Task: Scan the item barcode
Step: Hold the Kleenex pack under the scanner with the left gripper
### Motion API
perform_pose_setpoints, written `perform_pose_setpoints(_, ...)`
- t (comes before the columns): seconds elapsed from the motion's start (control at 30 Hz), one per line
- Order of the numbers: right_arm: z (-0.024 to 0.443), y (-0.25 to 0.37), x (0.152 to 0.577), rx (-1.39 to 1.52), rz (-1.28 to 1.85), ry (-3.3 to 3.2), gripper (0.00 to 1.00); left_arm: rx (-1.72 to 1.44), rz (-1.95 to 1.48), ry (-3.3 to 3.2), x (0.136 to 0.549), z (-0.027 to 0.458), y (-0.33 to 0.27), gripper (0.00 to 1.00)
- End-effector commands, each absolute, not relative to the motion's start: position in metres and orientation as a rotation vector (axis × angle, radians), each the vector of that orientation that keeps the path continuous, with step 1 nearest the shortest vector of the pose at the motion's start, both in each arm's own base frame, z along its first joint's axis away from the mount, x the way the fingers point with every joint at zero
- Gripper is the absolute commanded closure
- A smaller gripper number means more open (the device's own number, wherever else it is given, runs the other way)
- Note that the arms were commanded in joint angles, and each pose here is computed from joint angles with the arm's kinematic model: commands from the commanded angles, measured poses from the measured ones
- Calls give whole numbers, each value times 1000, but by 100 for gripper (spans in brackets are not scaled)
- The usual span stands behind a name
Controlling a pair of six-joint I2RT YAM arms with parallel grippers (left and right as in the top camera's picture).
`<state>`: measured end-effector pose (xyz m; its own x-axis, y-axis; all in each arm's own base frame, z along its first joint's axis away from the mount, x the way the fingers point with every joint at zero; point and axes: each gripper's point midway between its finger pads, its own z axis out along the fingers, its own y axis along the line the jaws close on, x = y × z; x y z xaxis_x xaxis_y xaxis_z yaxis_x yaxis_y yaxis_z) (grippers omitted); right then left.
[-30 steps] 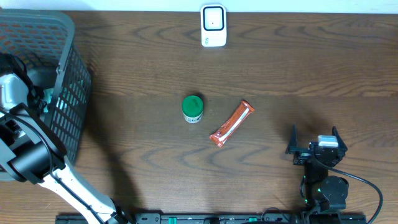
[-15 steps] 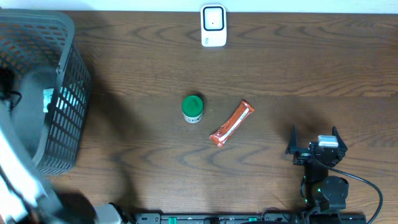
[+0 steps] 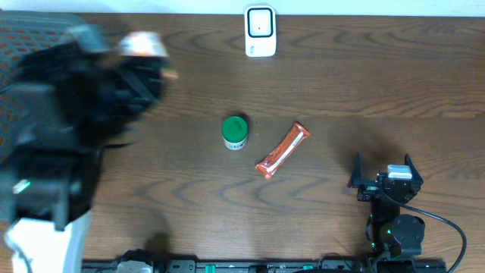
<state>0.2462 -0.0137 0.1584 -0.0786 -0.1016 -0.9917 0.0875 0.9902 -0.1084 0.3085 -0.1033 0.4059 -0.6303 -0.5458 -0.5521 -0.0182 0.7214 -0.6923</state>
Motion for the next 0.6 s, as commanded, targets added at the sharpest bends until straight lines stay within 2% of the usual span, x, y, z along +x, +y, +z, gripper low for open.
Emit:
perform_pose_setpoints(0.0,158,-14,246,-20,-170,1645,1,-23,-757,2293,315,363,-172,59)
perform_pose_setpoints(0.13,158,-14,246,-20,-170,1645,1,293,-714,2426,317,309,-233,59)
perform_pose_setpoints(0.3,158,-14,246,-20,-170,1645,1,575,-639,2535,323,241,-280,59)
perform_pose_setpoints(0.57,158,-14,246,-20,-170,1645,1,998,-509,2564,324,164,-305,59)
